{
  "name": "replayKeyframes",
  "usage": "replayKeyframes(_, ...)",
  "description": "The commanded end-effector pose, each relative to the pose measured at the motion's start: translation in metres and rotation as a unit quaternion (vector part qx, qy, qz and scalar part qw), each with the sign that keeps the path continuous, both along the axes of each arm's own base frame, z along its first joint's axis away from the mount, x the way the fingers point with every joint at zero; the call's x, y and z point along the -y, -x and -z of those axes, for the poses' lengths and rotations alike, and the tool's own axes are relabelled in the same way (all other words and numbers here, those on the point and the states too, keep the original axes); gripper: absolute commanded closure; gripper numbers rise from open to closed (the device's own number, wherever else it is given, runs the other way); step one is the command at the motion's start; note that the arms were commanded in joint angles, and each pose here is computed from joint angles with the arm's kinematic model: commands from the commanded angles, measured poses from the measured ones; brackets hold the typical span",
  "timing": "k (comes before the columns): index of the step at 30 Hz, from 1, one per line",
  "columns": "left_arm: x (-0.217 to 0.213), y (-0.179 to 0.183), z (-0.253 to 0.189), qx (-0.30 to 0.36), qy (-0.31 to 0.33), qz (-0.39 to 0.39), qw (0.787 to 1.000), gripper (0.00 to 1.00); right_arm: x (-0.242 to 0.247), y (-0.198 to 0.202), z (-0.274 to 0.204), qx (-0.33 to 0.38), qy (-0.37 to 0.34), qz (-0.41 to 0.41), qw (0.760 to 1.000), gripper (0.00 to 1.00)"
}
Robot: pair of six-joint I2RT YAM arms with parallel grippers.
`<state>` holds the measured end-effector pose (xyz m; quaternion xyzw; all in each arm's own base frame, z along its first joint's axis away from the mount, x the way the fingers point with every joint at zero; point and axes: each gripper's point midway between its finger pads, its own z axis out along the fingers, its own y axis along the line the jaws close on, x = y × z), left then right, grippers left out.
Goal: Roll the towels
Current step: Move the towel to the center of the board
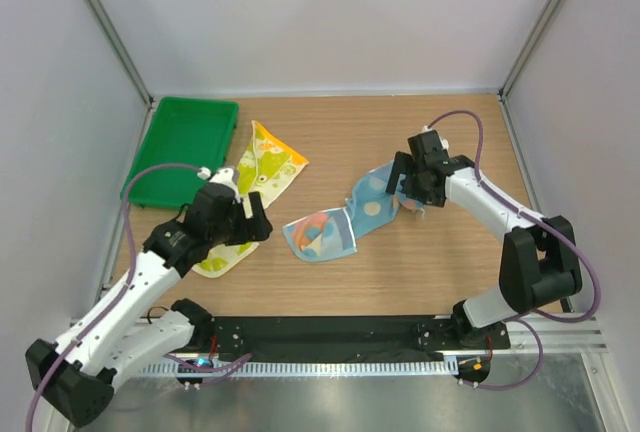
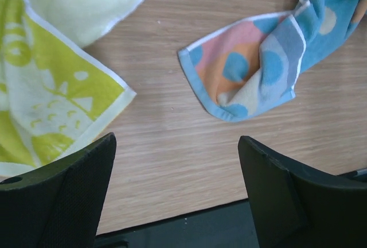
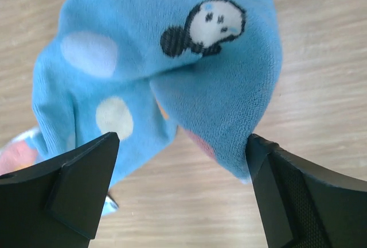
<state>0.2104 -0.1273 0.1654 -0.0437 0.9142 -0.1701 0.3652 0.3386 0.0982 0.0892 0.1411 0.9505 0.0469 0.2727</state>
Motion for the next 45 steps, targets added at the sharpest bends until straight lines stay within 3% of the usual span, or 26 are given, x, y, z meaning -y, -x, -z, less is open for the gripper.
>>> replayKeyframes(1, 0.032, -0.004, 0.010, -0.013, 0.033, 0.018, 0.999, 0.15, -0.001, 0.024, -0.011, -0.002, -0.002, -0.016, 1.000, 0.00)
replayKeyframes(6, 0.098, -0.002, 0.009, 0.018, 0.029, 0.083, 0.996, 0.16, 0.014, 0.042, -0.012, 0.000, 0.024, -0.006, 1.000, 0.00)
replayKeyframes(10, 0.153, -0.004, 0.016, 0.014, -0.016, 0.129, 0.991, 0.16, 0.051, 0.055, -0.033, 0.020, 0.097, 0.043, 0.994, 0.00)
replayKeyframes(11, 0.165, -0.006, 0.042, -0.013, -0.048, 0.137, 0.989, 0.16, 0.065, 0.056, -0.039, 0.029, 0.124, 0.067, 0.990, 0.00)
replayKeyframes(12, 0.185, -0.011, 0.031, -0.006, -0.039, 0.147, 0.988, 0.16, 0.065, 0.058, -0.045, 0.037, 0.114, 0.081, 0.989, 0.00)
replayKeyframes(15, 0.217, -0.019, 0.058, -0.035, -0.072, 0.158, 0.984, 0.16, 0.050, 0.064, -0.047, 0.032, 0.067, 0.073, 0.995, 0.00)
replayKeyframes(21, 0.264, -0.024, 0.086, -0.051, -0.103, 0.174, 0.978, 0.17, 0.048, 0.068, -0.062, 0.048, 0.051, 0.071, 0.995, 0.00)
replayKeyframes(26, 0.257, -0.022, 0.100, -0.082, -0.145, 0.146, 0.975, 0.25, 0.041, 0.074, -0.051, 0.041, 0.032, 0.061, 0.997, 0.00)
replayKeyframes(32, 0.255, -0.012, 0.092, -0.052, -0.192, 0.120, 0.973, 0.27, 0.036, 0.074, -0.040, 0.028, 0.024, 0.052, 0.998, 0.01)
replayKeyframes(45, 0.240, -0.011, 0.124, -0.071, -0.243, 0.085, 0.964, 0.32, 0.040, 0.066, -0.052, 0.041, 0.040, 0.053, 0.997, 0.03)
